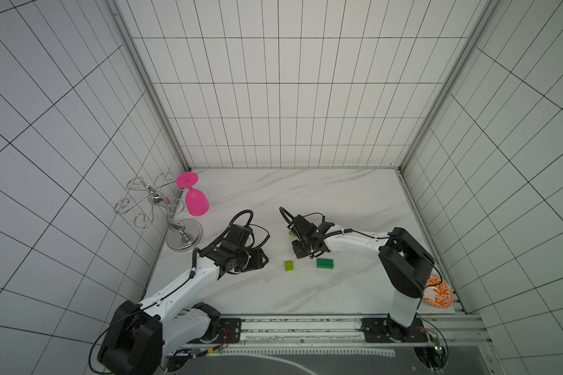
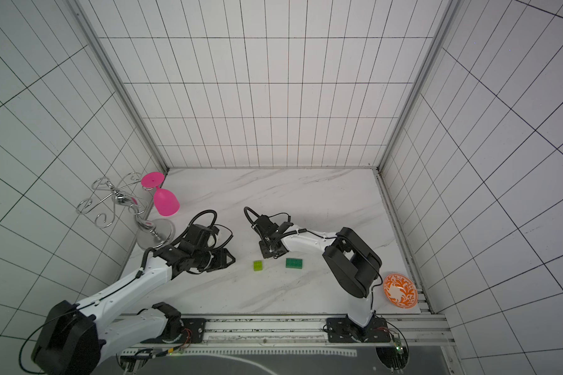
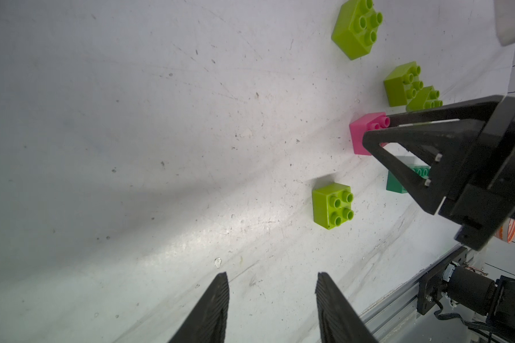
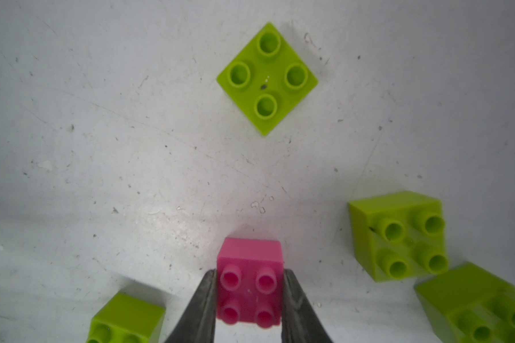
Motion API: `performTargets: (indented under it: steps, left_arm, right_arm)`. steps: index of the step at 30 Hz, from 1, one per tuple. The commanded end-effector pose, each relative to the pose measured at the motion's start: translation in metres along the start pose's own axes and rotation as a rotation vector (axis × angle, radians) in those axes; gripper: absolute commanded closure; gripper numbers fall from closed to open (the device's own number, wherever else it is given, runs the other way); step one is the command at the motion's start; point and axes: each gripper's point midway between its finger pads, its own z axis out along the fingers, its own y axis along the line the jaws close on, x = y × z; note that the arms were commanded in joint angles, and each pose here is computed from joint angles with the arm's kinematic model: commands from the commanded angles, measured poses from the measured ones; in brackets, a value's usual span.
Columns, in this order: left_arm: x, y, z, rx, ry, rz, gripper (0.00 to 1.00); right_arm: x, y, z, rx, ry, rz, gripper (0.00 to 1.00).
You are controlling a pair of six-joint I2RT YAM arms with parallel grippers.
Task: Assemble the letter y with lego
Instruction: Pick up the lego brick from the center of the board, then assemble the lego brick with the lego brick.
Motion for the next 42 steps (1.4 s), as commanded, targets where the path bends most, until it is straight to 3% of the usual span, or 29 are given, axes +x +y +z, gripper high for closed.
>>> performTargets:
  steps: [1,9,19,24,42]
  left_arm:
    - [0.002,-0.009,0.007,0.029,-0.006,0.013,0.53]
    - [0.007,-0.035,0.014,0.202,-0.054,-0.003,0.57]
    - [0.012,-0.052,0.036,0.315,0.002,0.018,0.61]
    - [0.017,-0.045,0.044,0.289,0.023,0.02,0.68]
    - [0.026,-0.035,0.066,0.322,0.038,-0.007,0.75]
  right_arm:
    - [-0.029,0.013,-0.036,-0.038,-0.072,0.032,0.7]
    - [-0.016,0.017,-0.064,-0.092,-0.099,0.134,0.69]
    - [0.011,0.039,-0.065,-0.13,-0.052,0.212,0.68]
    - [0.022,0.044,-0.068,-0.119,-0.037,0.23,0.68]
    - [0.055,0.036,-0.048,-0.049,0.009,0.265,0.69]
